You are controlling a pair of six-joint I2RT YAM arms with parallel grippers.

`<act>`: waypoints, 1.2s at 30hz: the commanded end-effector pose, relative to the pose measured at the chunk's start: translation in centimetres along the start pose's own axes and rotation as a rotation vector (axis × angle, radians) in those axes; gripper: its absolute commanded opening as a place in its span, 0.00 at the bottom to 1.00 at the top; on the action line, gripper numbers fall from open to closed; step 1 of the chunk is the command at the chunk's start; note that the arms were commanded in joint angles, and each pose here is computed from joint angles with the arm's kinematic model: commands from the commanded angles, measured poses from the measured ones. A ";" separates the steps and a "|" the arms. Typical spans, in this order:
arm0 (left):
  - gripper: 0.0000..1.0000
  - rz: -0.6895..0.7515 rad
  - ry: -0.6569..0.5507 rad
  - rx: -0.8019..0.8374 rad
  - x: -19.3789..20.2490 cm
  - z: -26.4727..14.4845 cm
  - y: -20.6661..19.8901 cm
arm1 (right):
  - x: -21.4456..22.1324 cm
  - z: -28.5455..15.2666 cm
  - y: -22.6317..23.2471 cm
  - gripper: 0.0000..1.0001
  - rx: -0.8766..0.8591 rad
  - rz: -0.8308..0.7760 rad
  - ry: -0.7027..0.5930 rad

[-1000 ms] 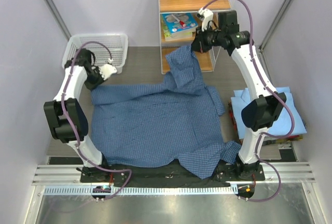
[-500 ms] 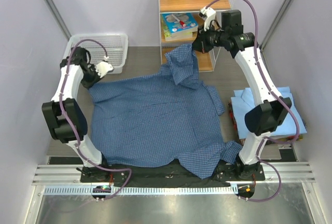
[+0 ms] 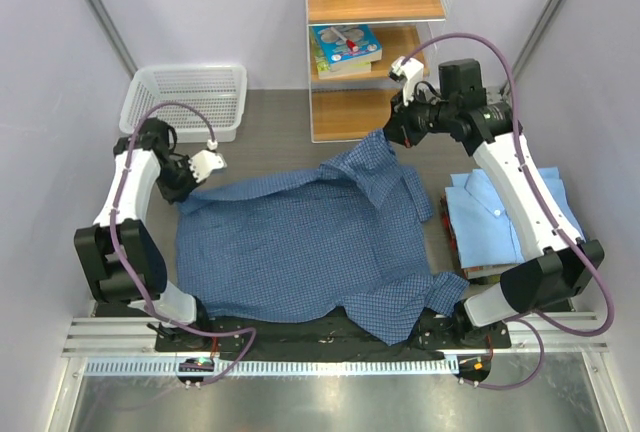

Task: Fold and stack the long sleeve shirts
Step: Fold the shirt

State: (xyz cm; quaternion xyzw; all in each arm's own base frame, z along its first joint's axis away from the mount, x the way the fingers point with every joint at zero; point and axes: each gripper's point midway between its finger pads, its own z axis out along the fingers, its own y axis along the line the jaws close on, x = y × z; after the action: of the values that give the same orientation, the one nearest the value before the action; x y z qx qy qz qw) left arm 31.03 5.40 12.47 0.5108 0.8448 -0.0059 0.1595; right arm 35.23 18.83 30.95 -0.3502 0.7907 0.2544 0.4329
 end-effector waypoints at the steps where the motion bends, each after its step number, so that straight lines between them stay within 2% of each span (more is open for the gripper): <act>1: 0.00 0.026 -0.001 0.093 0.6 0.5 -3.6 | 1.8 -0.6 0.2 0.01 0.009 -0.057 0.039; 11: 0.01 0.089 0.061 0.224 2.8 2.2 -8.0 | 10.0 0.8 2.9 0.01 -0.139 -0.016 0.231; 12: 0.08 0.094 0.066 0.229 3.0 2.4 -8.2 | 10.6 1.0 3.2 0.01 -0.150 -0.012 0.245; 14: 0.11 0.102 0.079 0.244 3.4 2.9 -8.8 | 12.0 1.4 4.0 0.01 -0.182 -0.001 0.276; 15: 0.17 0.105 0.086 0.253 3.8 3.4 -9.3 | 12.5 1.5 4.4 0.01 -0.194 -0.003 0.288; 22: 0.38 0.072 0.085 0.263 3.8 3.8 -9.6 | 16.8 3.0 6.1 0.01 -0.278 -0.016 0.394; 25: 0.51 0.015 -0.060 0.223 0.1 1.5 -8.4 | 16.8 4.2 5.8 0.01 -0.293 -0.035 0.403; 26: 0.53 0.002 -0.162 0.221 -2.0 0.4 -8.5 | 15.8 4.7 5.6 0.01 -0.290 -0.047 0.385; 27: 0.61 -0.013 -0.210 0.207 -3.1 -0.3 -8.2 | 15.2 5.4 5.2 0.01 -0.282 -0.061 0.376; 29: 0.66 -0.055 -0.317 0.156 -5.7 -2.2 -7.1 | 14.0 7.5 4.9 0.01 -0.285 -0.094 0.376; 31: 0.84 -0.089 -0.441 0.120 -8.2 -3.9 -6.6 | 11.9 9.7 4.2 0.01 -0.256 -0.149 0.350; 32: 0.94 -0.128 -0.487 0.093 -9.2 -4.6 -6.0 | 12.6 11.4 3.7 0.01 -0.259 -0.140 0.377; 33: 1.00 -0.124 -0.557 0.096 -10.5 -5.7 -6.2 | 12.5 12.5 3.4 0.01 -0.258 -0.138 0.380; 34: 1.00 -0.128 -0.595 0.095 -11.1 -6.3 -6.2 | 10.9 13.6 2.9 0.01 -0.241 -0.159 0.357; 36: 1.00 -0.169 -0.693 0.081 -12.9 -7.7 -5.8 | 12.5 16.1 1.7 0.01 -0.223 -0.113 0.415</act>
State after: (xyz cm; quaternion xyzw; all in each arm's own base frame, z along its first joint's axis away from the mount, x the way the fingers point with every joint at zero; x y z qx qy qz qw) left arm 28.25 -3.20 17.57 0.4672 0.8140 -0.1422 0.3145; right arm 33.13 25.05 13.17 -0.4880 0.8054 0.2629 0.2099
